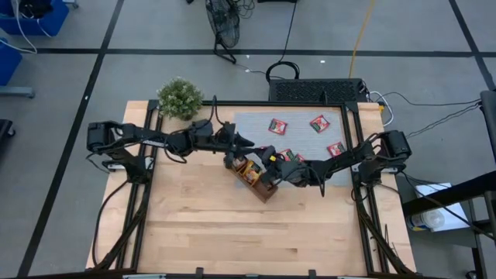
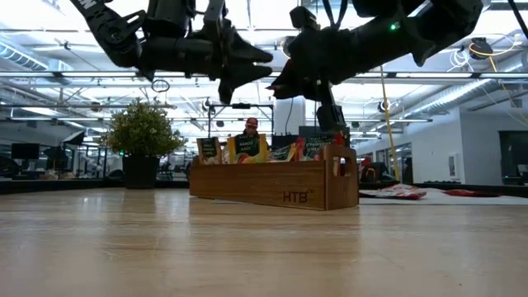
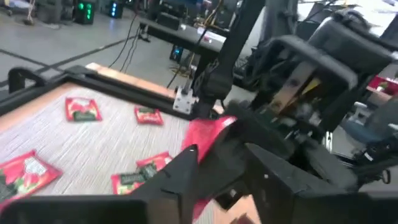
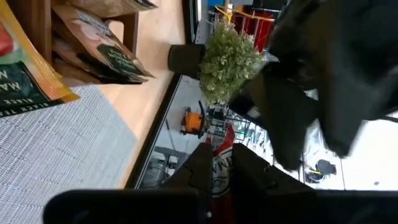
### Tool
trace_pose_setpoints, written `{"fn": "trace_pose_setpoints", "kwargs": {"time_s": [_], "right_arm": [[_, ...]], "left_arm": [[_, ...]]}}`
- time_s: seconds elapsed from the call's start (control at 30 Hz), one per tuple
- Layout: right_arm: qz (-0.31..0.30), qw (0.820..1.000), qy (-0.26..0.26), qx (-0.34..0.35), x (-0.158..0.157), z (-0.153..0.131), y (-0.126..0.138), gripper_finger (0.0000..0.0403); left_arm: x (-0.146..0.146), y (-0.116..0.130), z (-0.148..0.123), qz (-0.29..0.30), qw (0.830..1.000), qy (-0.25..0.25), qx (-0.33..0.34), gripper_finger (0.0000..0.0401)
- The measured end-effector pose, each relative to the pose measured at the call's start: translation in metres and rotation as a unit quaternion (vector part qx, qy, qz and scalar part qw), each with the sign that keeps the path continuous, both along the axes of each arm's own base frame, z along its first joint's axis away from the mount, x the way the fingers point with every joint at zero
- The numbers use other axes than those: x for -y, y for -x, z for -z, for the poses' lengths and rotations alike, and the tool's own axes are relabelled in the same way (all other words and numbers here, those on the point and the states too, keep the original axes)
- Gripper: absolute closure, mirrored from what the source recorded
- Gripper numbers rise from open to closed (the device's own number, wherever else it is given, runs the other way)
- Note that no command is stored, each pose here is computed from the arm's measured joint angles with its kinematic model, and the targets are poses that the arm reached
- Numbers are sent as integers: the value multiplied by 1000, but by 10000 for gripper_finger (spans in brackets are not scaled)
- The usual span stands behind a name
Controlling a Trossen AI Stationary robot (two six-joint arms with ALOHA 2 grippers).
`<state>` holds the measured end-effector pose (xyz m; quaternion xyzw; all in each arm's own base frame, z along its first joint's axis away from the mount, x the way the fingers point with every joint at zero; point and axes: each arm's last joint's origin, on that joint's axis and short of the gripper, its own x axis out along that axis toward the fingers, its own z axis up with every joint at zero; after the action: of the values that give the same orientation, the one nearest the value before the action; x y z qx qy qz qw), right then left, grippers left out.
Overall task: Pick & Place Tea
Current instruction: Put the red tea bag into the right section of the wooden organizer
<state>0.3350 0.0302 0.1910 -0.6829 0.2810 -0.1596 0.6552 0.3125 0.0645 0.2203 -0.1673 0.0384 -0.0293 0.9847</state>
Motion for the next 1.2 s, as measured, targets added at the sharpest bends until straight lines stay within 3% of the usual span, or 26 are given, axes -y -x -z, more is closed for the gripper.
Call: {"fn": "trace_pose_setpoints", "kwargs": {"time_s": [0.27, 0.53, 0.73, 0.97, 1.1, 1.2], "right_arm": [[-10, 1000, -18, 12, -1, 0, 0, 379], [-5, 999, -35, 21, 0, 1, 0, 378], [-3, 998, -56, 31, -1, 1, 0, 379], [-42, 990, -129, 42, -4, 6, -1, 373], [-49, 976, -202, 69, -5, 8, -1, 372], [-37, 951, -284, 112, -7, 9, -1, 369]], "left_arm": [[2, -25, -1, -5, 999, -22, -24, 191], [-2, -42, 4, -2, 998, -63, -28, 187], [-2, -41, 1, 1, 994, -103, -18, 234], [-4, -41, 0, 7, 986, -165, -8, 386], [-9, -39, -6, -4, 978, -209, 6, 396], [-12, -34, -16, -9, 968, -248, 20, 397]]}}
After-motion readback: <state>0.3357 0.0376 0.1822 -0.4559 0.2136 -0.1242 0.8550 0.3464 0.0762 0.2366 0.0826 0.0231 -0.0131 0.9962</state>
